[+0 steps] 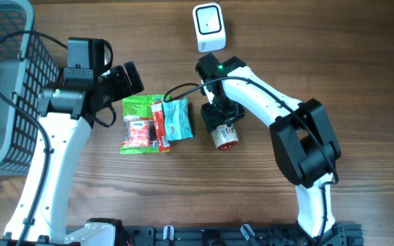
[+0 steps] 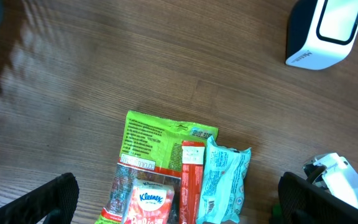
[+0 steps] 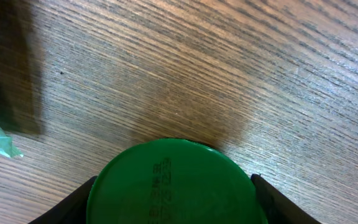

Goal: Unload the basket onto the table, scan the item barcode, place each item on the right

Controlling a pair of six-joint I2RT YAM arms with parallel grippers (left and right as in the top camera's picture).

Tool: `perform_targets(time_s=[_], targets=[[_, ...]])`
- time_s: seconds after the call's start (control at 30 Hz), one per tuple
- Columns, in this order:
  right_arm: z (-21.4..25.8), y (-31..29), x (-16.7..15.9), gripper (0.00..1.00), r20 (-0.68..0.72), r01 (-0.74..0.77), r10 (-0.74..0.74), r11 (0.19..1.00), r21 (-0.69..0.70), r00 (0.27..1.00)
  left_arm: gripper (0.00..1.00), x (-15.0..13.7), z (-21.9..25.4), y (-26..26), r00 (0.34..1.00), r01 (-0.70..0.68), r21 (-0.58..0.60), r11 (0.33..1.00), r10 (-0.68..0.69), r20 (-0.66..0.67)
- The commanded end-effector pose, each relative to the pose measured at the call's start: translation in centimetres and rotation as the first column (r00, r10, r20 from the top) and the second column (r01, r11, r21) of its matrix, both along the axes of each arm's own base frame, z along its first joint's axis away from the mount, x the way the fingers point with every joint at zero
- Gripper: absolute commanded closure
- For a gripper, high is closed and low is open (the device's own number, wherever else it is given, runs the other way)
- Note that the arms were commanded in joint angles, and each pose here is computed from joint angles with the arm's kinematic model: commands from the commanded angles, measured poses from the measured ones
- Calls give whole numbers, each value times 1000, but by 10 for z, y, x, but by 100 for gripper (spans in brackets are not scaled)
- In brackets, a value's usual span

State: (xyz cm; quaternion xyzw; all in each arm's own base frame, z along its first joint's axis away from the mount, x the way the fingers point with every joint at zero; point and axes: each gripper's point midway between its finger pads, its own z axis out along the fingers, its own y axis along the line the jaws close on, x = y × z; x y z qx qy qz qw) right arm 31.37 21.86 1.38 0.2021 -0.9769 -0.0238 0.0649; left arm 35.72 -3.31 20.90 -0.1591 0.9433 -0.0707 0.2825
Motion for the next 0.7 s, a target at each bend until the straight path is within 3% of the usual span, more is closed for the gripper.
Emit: perform_targets(time_s=[0.0, 0.2, 0.37, 0.67], targets=[[-1, 1, -6, 43, -22, 7, -6, 1000, 10, 1000, 0, 1, 5, 4, 1000, -3, 17, 1000, 3, 13], [48, 6, 8, 44, 107, 12, -21, 996, 86, 994, 0, 1, 4, 4, 1000, -4, 17, 1000, 3, 13], [113, -10, 23, 44, 303, 68, -95, 993, 97, 948, 0, 1, 4, 4, 1000, -3, 16, 1000, 3, 12], [221, -48, 34, 45, 609, 167, -235, 972, 166, 758, 0, 1, 5, 4, 1000, -4, 17, 1000, 3, 13]])
